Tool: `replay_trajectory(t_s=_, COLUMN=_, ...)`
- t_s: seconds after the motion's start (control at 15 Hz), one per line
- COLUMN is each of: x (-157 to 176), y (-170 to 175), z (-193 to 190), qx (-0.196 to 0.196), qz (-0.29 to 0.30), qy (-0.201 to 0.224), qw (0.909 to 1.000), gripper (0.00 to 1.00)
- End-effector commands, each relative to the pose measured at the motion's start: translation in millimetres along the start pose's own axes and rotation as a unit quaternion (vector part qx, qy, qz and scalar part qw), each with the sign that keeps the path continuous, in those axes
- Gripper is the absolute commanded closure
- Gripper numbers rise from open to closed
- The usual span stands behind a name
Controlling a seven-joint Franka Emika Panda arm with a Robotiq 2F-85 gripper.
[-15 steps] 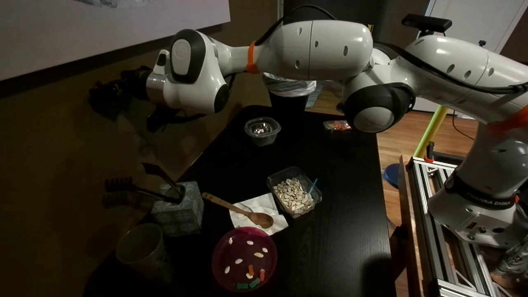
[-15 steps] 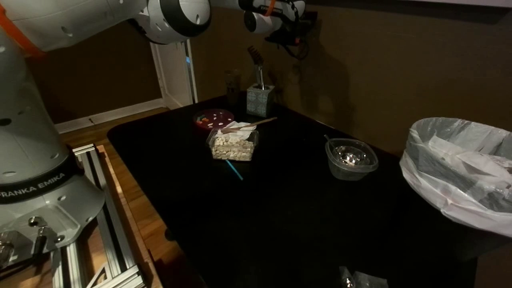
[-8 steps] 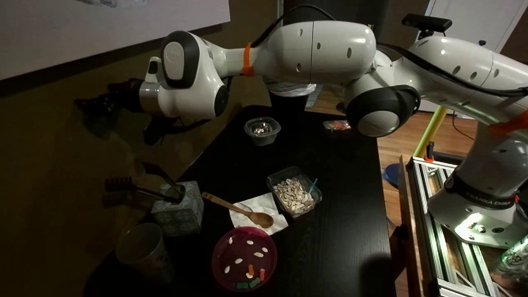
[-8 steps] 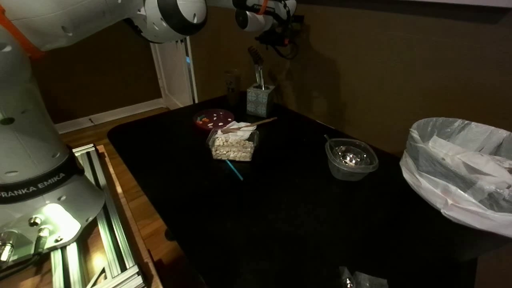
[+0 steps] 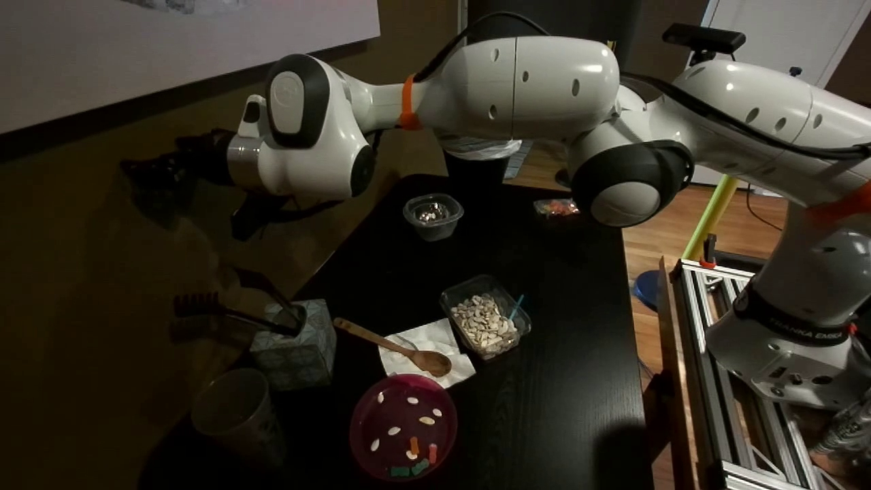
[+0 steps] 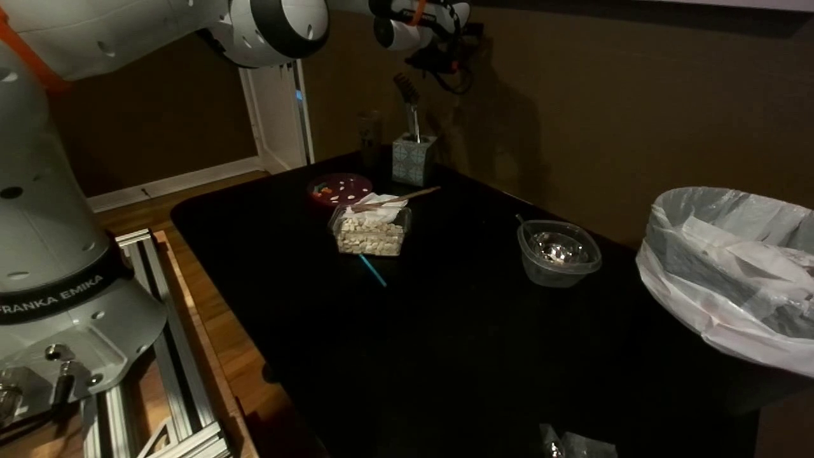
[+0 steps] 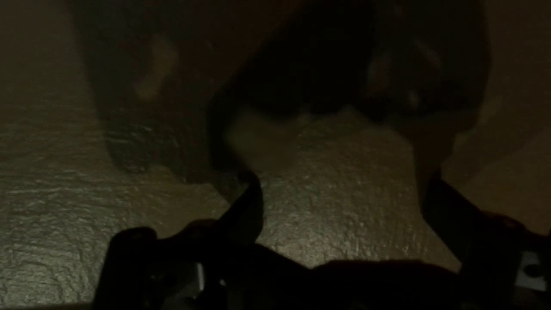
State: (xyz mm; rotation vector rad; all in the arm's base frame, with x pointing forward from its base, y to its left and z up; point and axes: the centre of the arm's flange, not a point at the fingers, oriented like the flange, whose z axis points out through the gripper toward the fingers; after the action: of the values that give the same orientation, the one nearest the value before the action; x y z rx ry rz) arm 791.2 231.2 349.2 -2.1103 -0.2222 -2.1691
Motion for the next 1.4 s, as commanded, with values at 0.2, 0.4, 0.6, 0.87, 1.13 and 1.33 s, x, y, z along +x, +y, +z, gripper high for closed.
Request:
replay_trajectory(t_s=0.2, x=-0.2, y=4.7, z=1.3, qx=-0.005, qz=0.012, qy=0.002, qw=0.9999, gripper=0.00)
replay_trajectory(t_s=0.4, x=-0.1, y=19.4, z=-14.1, qx=-0.054, qz=0.015, qy=-0.012, qw=0.9984, gripper=0.00)
replay_trajectory(t_s=0.6, x=-7.6, y=40.8, z=-44.3, qx=-0.097, qz=0.011, qy=-0.053, qw=0.9938, gripper=0.00)
replay_trajectory(t_s=0.87, x=-25.4, y=67.2, z=-72.8, qx=-0.121, qz=0.007, qy=-0.121, qw=0.9852, gripper=0.00)
replay_trajectory(t_s=1.13, x=-42.1, y=69.6, z=-91.3, qx=-0.101, qz=0.023, qy=-0.163, qw=0.9811, gripper=0.00)
replay_trajectory(t_s=1.33, x=-43.6, y=70.9, z=-33.8, qx=-0.098, qz=0.020, qy=-0.150, qw=0.9836, gripper=0.00)
